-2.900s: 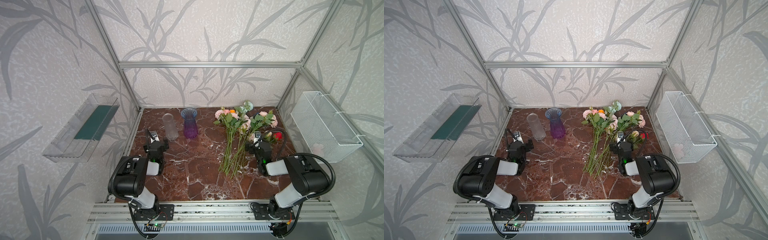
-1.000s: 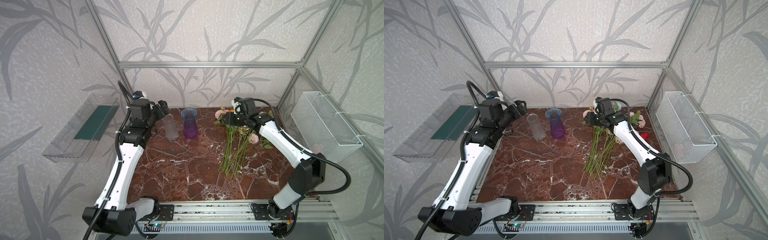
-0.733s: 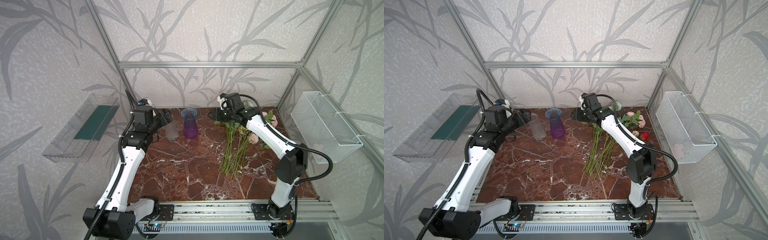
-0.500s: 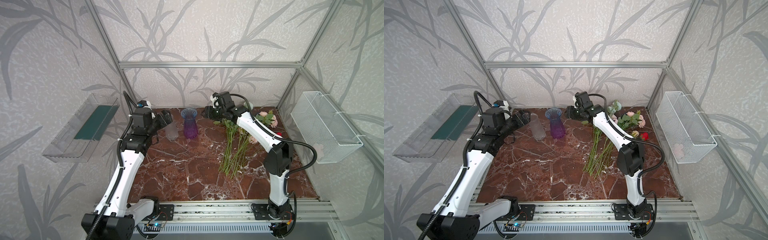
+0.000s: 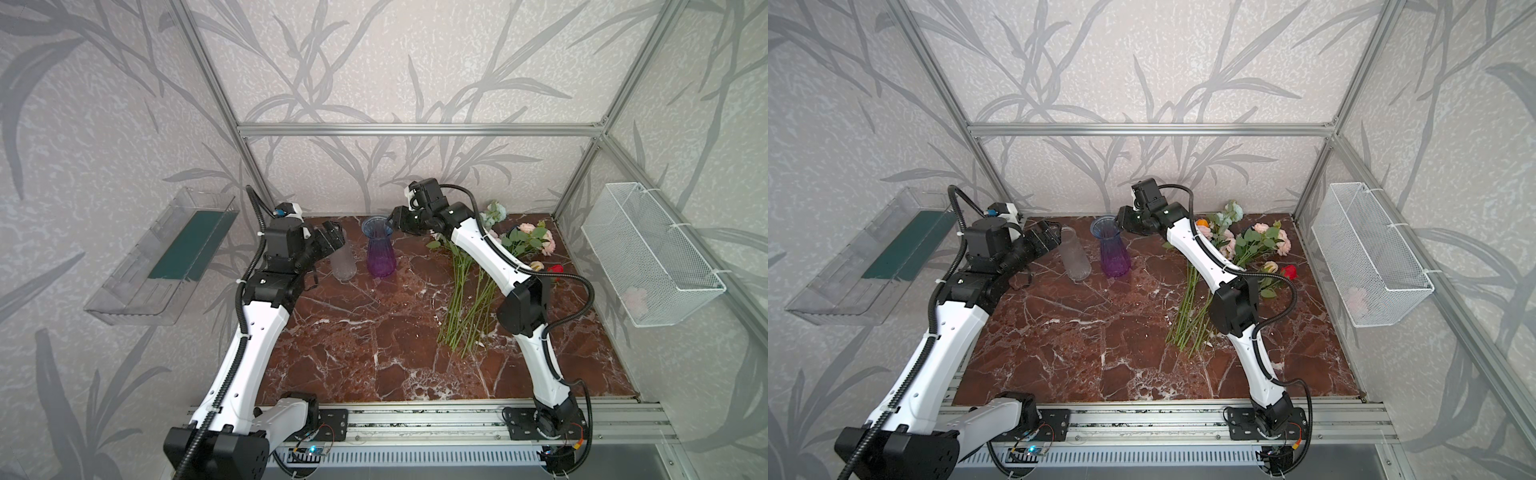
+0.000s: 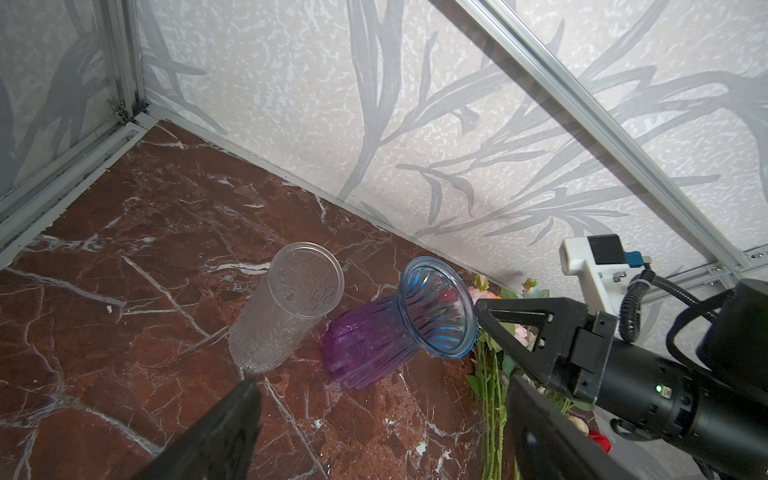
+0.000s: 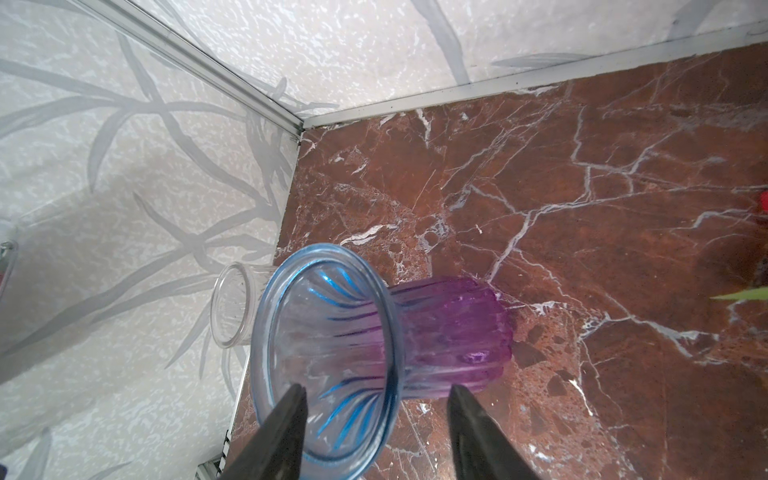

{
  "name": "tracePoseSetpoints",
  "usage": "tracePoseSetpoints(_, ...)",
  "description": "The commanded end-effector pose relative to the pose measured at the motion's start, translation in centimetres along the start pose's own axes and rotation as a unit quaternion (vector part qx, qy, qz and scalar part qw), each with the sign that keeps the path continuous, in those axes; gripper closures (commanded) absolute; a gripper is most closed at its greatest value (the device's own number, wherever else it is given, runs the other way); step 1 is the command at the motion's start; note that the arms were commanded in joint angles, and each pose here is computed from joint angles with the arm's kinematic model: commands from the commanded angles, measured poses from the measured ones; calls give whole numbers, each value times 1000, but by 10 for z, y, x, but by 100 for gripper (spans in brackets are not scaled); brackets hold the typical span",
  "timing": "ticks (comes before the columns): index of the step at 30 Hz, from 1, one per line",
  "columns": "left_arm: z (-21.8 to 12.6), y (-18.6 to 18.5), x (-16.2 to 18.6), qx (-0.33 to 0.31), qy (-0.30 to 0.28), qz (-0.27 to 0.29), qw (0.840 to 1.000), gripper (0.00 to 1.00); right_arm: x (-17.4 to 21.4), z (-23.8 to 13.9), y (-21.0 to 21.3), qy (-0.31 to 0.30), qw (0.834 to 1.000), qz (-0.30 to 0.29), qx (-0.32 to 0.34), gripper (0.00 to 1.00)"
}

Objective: Arrange the flowers into the vase

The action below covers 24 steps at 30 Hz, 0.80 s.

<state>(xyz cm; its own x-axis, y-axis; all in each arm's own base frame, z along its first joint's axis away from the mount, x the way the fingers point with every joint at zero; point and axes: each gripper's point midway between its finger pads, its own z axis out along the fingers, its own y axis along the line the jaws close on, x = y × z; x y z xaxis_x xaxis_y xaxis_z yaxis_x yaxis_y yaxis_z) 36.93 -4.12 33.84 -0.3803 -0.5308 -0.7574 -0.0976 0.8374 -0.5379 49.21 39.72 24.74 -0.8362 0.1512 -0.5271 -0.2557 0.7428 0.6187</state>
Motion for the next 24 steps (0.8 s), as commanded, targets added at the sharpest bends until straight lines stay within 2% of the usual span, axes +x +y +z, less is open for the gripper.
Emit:
tracePoseSetpoints(1, -7, -2, -6, 11, -15, -7, 1000, 8, 5, 8, -7, 13, 1000, 7, 23, 47)
tracePoseSetpoints(14, -5, 4, -9, 6, -20, -19, 1000, 8, 7, 25, -14, 6, 999, 1, 44, 59)
tracePoseSetpoints(24, -3, 11, -12, 3, -23, -29, 999, 8, 6, 21, -17, 2, 998, -13, 58, 76)
